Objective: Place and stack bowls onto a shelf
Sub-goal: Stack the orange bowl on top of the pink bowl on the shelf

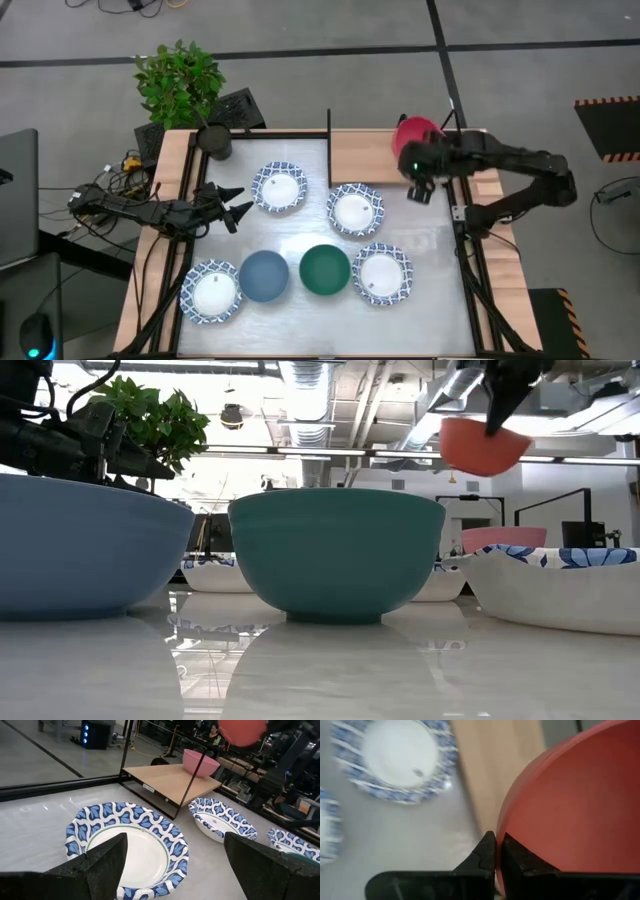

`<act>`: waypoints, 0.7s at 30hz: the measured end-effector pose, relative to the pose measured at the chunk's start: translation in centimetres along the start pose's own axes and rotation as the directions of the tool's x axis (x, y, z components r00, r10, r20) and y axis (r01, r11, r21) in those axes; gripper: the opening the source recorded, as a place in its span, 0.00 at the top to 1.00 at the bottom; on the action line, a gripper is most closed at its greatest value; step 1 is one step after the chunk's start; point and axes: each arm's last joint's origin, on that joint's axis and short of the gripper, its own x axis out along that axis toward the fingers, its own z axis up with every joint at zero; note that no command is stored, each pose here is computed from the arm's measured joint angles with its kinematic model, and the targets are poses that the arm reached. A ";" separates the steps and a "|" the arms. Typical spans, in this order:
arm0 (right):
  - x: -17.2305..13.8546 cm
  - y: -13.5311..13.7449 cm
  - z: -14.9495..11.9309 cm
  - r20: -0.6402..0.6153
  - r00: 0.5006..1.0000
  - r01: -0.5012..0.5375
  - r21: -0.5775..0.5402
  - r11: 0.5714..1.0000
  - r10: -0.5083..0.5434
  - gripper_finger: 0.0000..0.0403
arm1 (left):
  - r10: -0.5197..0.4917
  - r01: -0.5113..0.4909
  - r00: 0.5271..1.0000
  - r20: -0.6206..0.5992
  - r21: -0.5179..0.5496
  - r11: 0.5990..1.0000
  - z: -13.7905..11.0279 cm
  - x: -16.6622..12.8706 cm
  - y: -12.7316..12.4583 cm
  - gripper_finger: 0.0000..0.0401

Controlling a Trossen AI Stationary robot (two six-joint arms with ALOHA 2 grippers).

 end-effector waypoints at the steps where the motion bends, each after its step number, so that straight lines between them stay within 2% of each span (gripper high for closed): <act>1: 0.3 -0.7 -0.1 -0.018 1.000 0.015 -0.004 1.000 -0.015 0.93 | 0.000 0.000 1.000 0.000 0.000 1.000 0.0 0.0 0.0 0.21; 6: 2.4 -3.7 -0.1 -0.122 0.991 0.054 -0.034 0.998 -0.058 0.93 | 0.001 -0.001 1.000 0.000 0.000 1.000 0.0 0.0 0.0 0.21; 11: 4.7 -5.7 0.4 -0.201 0.978 0.033 -0.127 0.991 -0.059 0.93 | 0.014 -0.014 1.000 0.006 0.001 1.000 0.0 0.0 0.0 0.21; 14: 6.1 -6.8 0.7 -0.236 0.970 0.023 -0.144 0.989 -0.057 0.93 | 0.022 -0.022 1.000 0.010 0.004 1.000 0.0 0.0 0.1 0.21; 17: 7.5 -7.8 0.5 -0.298 0.954 -0.003 -0.121 0.993 -0.033 0.93 | 0.022 -0.022 1.000 0.010 0.008 1.000 0.0 0.0 0.1 0.21; 21: 8.9 -8.9 0.1 -0.344 0.938 -0.053 -0.025 0.998 0.041 0.93 | 0.024 -0.025 1.000 0.011 0.026 0.999 0.0 0.0 0.1 0.21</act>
